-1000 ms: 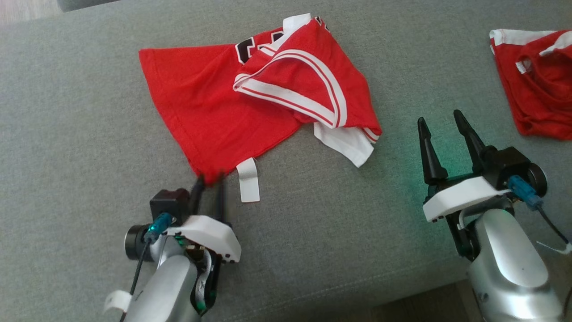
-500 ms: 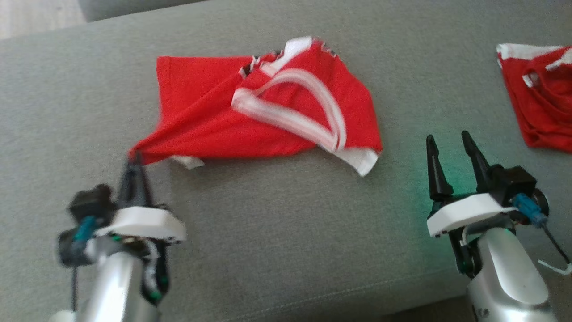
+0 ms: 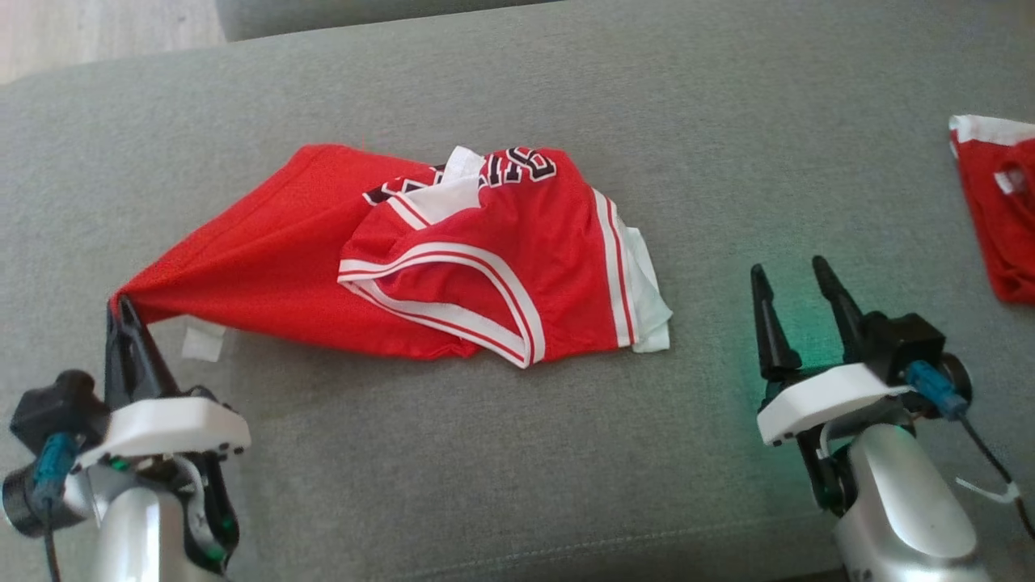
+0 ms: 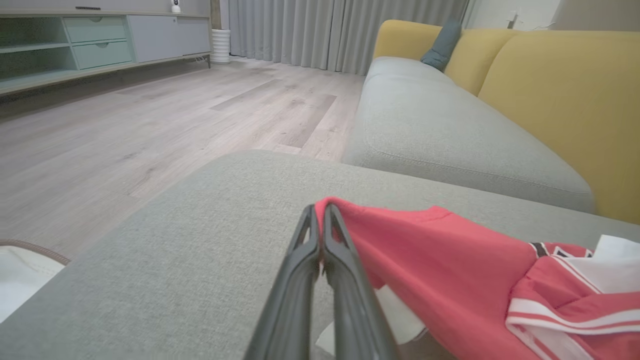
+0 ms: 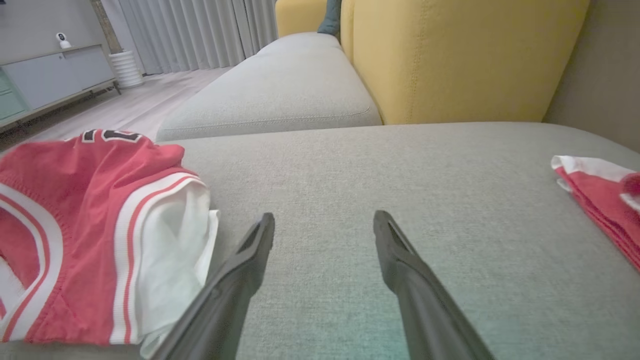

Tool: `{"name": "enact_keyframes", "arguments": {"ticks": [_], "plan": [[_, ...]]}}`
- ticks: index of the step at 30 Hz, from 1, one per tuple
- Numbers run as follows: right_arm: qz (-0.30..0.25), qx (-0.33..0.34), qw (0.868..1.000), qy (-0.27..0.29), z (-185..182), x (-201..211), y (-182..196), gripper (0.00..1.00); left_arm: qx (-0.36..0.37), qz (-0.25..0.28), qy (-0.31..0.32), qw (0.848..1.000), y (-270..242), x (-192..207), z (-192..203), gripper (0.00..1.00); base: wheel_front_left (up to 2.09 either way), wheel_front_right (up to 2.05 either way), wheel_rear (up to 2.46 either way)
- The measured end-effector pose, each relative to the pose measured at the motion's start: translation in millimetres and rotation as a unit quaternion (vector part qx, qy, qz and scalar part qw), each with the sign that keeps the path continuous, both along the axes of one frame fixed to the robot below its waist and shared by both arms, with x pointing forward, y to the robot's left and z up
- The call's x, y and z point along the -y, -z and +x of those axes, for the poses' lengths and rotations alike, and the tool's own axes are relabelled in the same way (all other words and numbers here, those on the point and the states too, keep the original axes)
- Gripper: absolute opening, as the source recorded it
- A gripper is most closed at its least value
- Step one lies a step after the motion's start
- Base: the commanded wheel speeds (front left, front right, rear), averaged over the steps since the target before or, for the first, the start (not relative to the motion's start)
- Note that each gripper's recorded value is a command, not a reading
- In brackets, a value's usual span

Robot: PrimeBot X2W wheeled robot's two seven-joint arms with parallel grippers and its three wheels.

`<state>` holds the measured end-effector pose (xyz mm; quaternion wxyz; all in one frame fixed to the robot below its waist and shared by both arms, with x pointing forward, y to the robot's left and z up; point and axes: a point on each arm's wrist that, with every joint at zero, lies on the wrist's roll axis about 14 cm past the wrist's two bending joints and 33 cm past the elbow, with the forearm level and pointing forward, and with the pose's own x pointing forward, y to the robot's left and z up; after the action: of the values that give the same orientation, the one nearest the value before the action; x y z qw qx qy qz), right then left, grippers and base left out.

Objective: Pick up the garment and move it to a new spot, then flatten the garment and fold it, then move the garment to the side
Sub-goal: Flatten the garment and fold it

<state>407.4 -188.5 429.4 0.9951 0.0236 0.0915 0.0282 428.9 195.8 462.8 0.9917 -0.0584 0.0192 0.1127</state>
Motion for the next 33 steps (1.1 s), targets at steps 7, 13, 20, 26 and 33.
{"name": "enact_keyframes", "arguments": {"ticks": [7,13,20,26,33], "plan": [[0.001,-0.024,0.999,-0.040,-0.8,-26.3,15.2,1.00,-0.021,-0.004,0.013,1.000,12.0,9.2,-11.1,1.00,0.00,0.00,0.00],[-0.009,-0.071,0.994,-0.087,-13.2,-53.6,43.7,1.00,-0.029,-0.010,0.035,0.999,16.1,23.6,-16.7,1.00,0.00,0.00,0.00],[-0.022,-0.110,0.987,-0.118,-26.1,-67.3,66.3,1.00,-0.032,-0.009,0.044,0.999,17.8,28.6,-19.2,1.00,0.00,0.00,0.00],[-0.030,-0.117,0.984,-0.129,-26.5,-71.1,69.4,0.84,-0.025,-0.011,0.048,0.998,13.6,31.0,-18.2,1.00,0.00,0.00,0.00],[-0.030,-0.118,0.985,-0.126,-18.9,-70.4,68.6,0.00,-0.023,-0.012,0.058,0.998,13.2,36.8,-16.2,1.00,0.00,0.00,0.00]]}}
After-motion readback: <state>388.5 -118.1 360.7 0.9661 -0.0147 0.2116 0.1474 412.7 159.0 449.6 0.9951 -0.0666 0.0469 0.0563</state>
